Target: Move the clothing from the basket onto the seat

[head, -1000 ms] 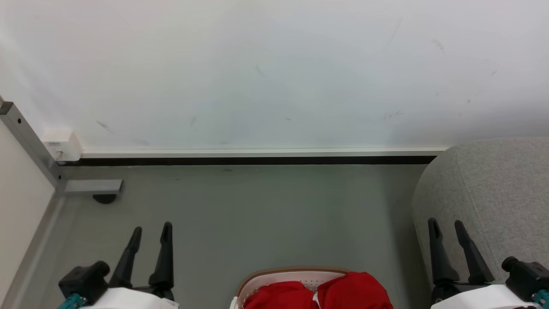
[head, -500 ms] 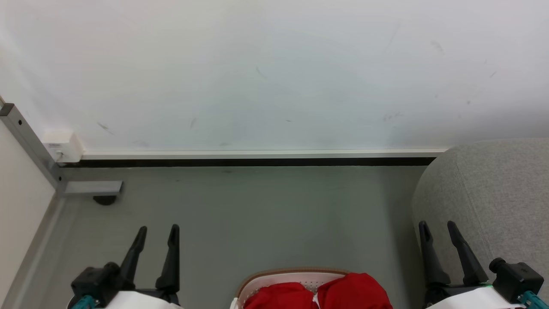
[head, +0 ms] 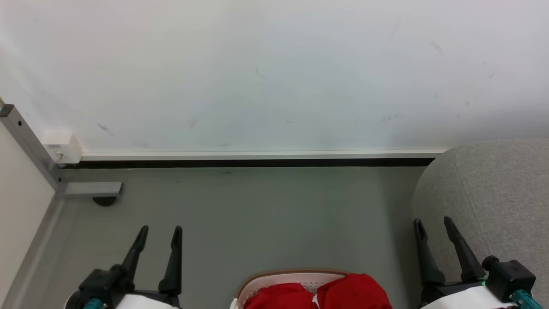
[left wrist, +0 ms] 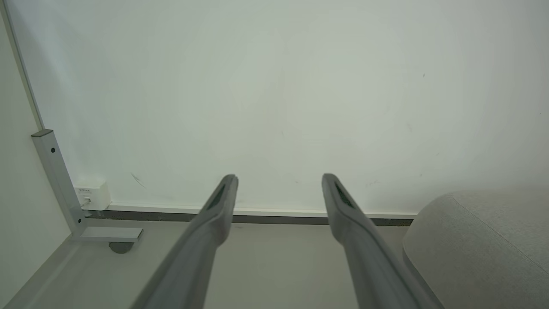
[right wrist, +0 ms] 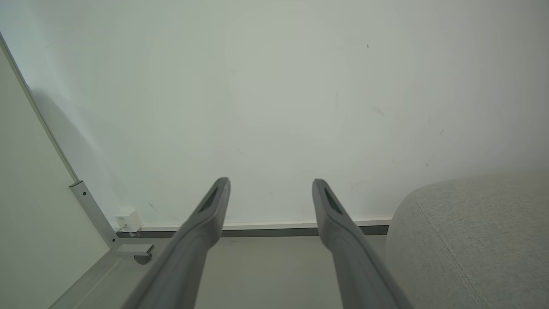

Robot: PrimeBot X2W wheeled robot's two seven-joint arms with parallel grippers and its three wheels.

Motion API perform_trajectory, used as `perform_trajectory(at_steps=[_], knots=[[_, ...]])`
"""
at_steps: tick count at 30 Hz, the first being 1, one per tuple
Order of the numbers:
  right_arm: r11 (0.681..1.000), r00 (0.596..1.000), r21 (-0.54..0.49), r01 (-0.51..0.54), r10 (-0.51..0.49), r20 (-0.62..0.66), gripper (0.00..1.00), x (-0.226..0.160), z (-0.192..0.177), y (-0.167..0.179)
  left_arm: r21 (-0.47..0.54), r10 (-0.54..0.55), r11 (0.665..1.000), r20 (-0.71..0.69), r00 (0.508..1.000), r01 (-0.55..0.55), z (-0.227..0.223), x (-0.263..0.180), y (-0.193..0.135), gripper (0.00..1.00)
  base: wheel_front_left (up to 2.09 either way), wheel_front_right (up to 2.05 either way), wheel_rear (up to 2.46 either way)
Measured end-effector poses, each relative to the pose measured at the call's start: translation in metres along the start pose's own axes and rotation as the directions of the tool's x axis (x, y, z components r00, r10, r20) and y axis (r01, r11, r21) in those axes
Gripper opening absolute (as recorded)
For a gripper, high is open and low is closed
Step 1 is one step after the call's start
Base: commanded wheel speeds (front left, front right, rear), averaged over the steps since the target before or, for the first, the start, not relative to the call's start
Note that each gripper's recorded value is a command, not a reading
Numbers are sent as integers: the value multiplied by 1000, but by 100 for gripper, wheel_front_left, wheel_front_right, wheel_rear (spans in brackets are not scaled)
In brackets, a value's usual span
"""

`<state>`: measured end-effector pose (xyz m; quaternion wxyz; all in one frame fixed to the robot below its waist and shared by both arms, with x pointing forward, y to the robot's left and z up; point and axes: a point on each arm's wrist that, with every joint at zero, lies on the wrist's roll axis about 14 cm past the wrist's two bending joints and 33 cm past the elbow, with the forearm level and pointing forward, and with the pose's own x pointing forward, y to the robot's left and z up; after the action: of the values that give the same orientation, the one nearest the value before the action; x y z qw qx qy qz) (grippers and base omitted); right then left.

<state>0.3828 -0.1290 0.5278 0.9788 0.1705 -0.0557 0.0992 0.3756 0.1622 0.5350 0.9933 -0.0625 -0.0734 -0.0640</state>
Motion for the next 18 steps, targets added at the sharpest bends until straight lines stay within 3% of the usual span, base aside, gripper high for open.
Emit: perform_trajectory(at_steps=[18], knots=[[997, 1000, -76, -27, 28, 5, 100, 0, 0, 8, 94, -15, 995, 21, 1000, 13, 3, -2, -1, 100, 0, 0, 0]])
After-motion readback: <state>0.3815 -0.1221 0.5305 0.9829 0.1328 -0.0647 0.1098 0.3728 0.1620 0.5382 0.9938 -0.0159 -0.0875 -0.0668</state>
